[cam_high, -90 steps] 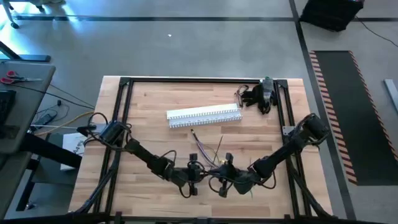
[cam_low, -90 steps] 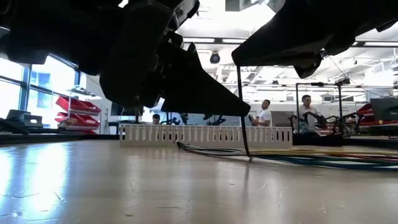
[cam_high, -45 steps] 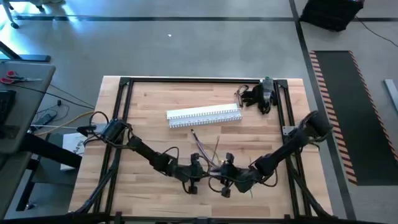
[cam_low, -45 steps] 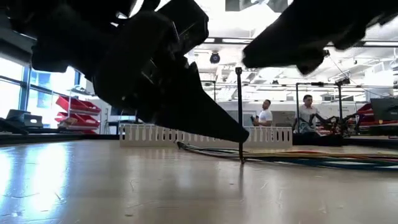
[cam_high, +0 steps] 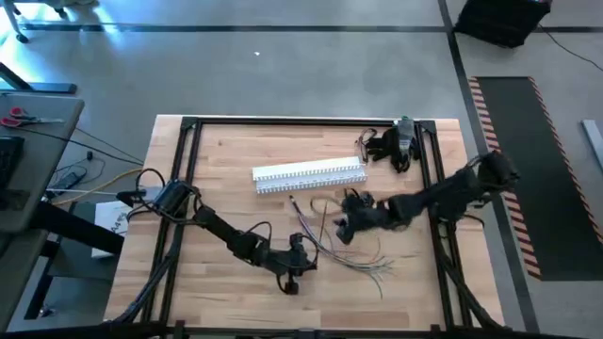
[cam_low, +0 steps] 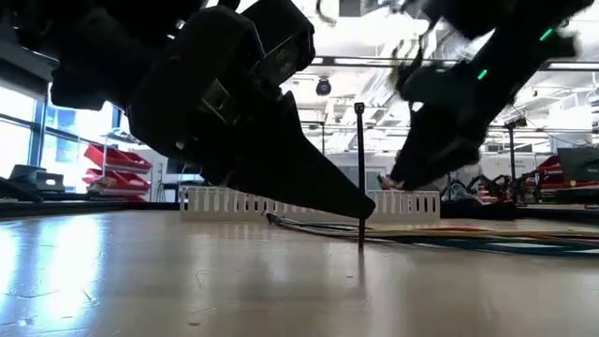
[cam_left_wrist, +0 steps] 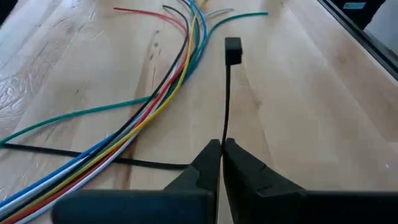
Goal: Ziptie cables
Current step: Wrap the cable wires with black ziptie
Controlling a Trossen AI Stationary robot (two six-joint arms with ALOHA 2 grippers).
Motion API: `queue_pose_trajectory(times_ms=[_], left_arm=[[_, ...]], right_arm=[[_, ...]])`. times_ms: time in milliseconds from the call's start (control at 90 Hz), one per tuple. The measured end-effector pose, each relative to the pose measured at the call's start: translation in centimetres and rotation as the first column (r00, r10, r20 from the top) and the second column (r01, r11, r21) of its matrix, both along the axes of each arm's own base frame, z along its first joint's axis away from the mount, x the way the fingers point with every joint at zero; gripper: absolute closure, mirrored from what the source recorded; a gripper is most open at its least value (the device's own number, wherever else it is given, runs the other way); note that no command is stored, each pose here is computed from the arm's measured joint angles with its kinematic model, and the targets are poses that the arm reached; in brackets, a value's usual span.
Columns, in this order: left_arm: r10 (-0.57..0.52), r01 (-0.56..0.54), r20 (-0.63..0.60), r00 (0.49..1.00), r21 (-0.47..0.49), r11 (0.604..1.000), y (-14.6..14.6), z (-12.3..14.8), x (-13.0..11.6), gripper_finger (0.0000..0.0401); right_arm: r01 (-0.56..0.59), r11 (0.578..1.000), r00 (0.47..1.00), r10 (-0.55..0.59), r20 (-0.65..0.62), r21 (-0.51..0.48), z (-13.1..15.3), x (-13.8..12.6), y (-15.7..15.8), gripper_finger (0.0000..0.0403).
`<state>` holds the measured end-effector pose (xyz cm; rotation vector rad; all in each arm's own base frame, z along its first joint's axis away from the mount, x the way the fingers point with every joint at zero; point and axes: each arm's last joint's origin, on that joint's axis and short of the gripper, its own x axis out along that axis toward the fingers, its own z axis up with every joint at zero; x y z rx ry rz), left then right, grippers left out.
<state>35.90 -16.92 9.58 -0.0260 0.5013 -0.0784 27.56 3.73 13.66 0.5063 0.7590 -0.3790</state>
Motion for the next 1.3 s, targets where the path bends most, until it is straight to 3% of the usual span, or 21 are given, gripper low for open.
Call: queue_pose_trajectory(times_ms=[178, 400, 856, 1100, 1300], left_arm=[[-0.003, 0.004, -0.014, 1.0, 0.005, 1.0, 0.0, -0.1, -0.1, 0.0401], [-0.006, 0.007, -0.018, 1.0, 0.014, 1.0, 0.1, -0.1, -0.1, 0.0401], [-0.002, 0.002, -0.026, 1.0, 0.019, 1.0, 0.5, -0.2, 0.1, 0.0401], [-0.001, 0.002, -0.038, 0.999, 0.025, 1.0, 0.5, -0.3, 0.0, 0.0401], [-0.02, 0.021, -0.045, 0.999, 0.023, 1.0, 0.5, -0.4, 0.0, 0.0401]], right_arm=[[0.051, 0.998, 0.999, -0.052, 0.012, 0.038, -1.4, 0.9, -3.2, 0.0176], [0.055, 0.996, 0.998, -0.056, 0.026, 0.066, -3.1, 1.7, -4.2, 0.0176], [-0.092, 0.988, 0.993, 0.081, 0.091, 0.122, -3.3, 2.4, -3.9, 0.0176], [-0.156, 0.985, 0.984, 0.149, 0.097, 0.072, -3.2, 2.4, -3.8, 0.0176], [-0.073, 0.997, 0.99, 0.072, 0.119, 0.002, -3.0, 2.6, -4.6, 0.0176]])
